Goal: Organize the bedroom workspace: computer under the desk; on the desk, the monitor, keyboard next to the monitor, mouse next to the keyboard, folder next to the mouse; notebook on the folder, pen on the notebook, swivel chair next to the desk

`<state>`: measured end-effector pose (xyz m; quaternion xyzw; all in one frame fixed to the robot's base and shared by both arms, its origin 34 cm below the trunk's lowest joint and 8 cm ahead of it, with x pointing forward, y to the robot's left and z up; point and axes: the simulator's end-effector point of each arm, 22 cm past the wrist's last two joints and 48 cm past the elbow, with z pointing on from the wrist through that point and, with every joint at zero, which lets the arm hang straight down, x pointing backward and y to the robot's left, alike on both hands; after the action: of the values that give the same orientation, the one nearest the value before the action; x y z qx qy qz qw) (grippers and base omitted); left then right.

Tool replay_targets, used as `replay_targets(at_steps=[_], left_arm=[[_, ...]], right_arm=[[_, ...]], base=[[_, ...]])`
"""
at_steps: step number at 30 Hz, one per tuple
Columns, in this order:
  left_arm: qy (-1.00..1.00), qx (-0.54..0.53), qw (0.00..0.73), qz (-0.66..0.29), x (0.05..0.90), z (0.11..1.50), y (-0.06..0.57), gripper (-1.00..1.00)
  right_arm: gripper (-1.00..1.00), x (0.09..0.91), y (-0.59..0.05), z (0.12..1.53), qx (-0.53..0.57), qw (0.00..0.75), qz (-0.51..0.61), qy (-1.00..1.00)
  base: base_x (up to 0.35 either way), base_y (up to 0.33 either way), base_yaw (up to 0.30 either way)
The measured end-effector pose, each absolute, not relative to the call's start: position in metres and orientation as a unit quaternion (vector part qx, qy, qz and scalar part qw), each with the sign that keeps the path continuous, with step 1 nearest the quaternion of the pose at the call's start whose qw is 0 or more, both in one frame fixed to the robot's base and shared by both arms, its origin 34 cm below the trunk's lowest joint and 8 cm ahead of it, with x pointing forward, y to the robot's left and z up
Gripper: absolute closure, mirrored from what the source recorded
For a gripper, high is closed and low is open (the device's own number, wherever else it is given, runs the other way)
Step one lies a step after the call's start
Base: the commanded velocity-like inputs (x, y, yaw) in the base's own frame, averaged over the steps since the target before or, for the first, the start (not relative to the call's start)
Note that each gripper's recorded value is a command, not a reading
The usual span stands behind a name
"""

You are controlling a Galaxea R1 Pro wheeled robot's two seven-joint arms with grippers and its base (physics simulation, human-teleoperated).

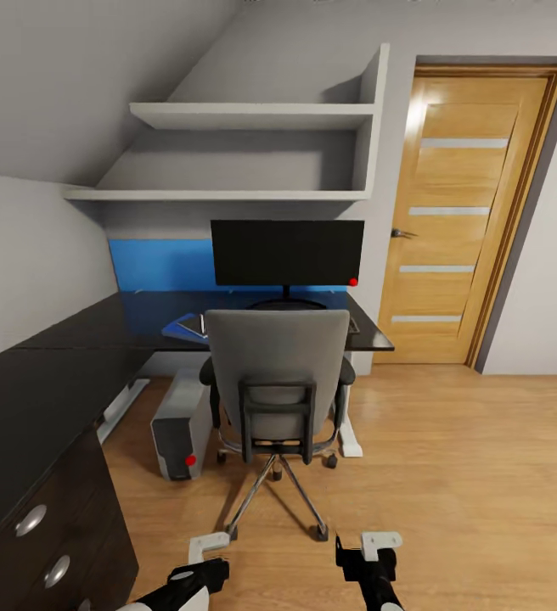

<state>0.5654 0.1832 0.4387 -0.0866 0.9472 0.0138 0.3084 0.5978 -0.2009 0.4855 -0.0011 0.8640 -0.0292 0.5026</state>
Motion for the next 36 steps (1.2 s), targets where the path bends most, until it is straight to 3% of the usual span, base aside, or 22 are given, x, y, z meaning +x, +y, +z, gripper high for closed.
replay_targets(at_steps=[6,13,36], left_arm=[[0.954,-0.089,0.284,0.028,0.529,0.425,0.201,-1.0],[0.944,-0.102,0.31,0.041,0.502,0.424,0.22,-1.0],[0.948,-0.092,0.303,0.03,0.486,0.455,0.246,-1.0]], right_arm=[[-1.0,0.555,-0.22,0.463,-0.003,0.467,-0.042,0.883],[-1.0,0.513,-0.243,0.446,-0.009,0.428,-0.058,0.902],[-1.0,0.514,-0.244,0.488,-0.01,0.424,-0.058,0.904]], base=[[0.0,0.0,0.0],[0.0,0.0,0.0],[0.0,0.0,0.0]])
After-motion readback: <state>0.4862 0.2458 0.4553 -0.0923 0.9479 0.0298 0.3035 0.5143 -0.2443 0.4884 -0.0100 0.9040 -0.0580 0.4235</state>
